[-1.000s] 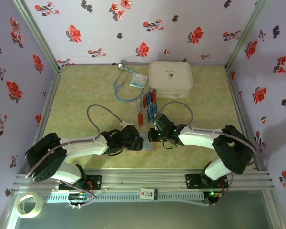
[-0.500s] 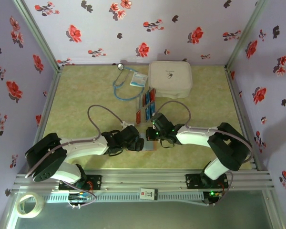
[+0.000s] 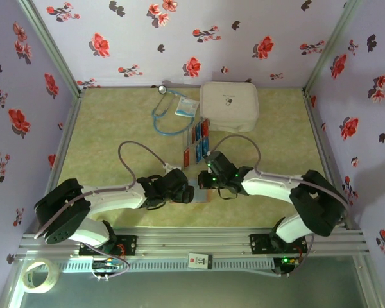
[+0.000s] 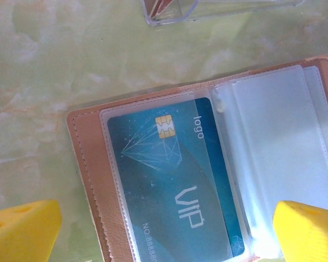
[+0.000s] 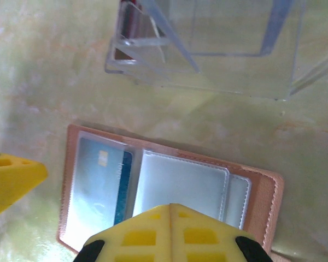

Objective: Put the credit cards into the card holder

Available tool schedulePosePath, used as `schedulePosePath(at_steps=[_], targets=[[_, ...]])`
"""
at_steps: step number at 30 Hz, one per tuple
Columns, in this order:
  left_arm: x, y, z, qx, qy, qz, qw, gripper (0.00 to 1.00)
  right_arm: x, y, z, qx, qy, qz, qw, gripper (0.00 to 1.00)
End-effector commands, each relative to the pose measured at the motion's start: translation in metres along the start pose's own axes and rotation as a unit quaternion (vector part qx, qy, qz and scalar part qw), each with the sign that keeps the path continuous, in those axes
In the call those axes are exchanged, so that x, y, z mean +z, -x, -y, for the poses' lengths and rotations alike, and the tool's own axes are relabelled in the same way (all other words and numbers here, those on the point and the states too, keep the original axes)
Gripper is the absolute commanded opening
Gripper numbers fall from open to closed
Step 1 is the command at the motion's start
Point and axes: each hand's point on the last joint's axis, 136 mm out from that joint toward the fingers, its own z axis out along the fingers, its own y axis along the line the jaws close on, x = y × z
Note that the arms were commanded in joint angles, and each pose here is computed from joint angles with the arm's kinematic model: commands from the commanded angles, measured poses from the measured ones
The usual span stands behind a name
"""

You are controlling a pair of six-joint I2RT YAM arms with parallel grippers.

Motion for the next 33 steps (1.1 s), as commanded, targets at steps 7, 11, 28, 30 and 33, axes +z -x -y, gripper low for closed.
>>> schedulePosePath(at_steps=[7, 11, 28, 30, 33], targets=[[-0.003, 0.007, 0.011, -0.004, -0.011, 0.008, 1.000, 1.00, -0.002, -0.013, 0.012, 0.004, -0.017, -0.006, 1.000, 0.00], [-0.003, 0.006, 0.013, -0.002, -0.011, 0.007, 1.000, 1.00, 0.006, -0.019, 0.014, 0.005, -0.018, -0.015, 1.000, 0.00], [0.002, 0.003, 0.016, 0.013, -0.010, 0.003, 1.000, 1.00, 0.024, -0.028, 0.010, 0.006, -0.016, -0.031, 0.999, 0.00], [0.002, 0.003, 0.016, 0.014, -0.011, 0.004, 1.000, 1.00, 0.025, -0.029, 0.008, 0.006, -0.015, -0.032, 0.999, 0.00], [0.003, 0.002, 0.017, 0.016, -0.012, 0.003, 1.000, 1.00, 0.025, -0.029, 0.008, 0.006, -0.015, -0.032, 0.999, 0.00]])
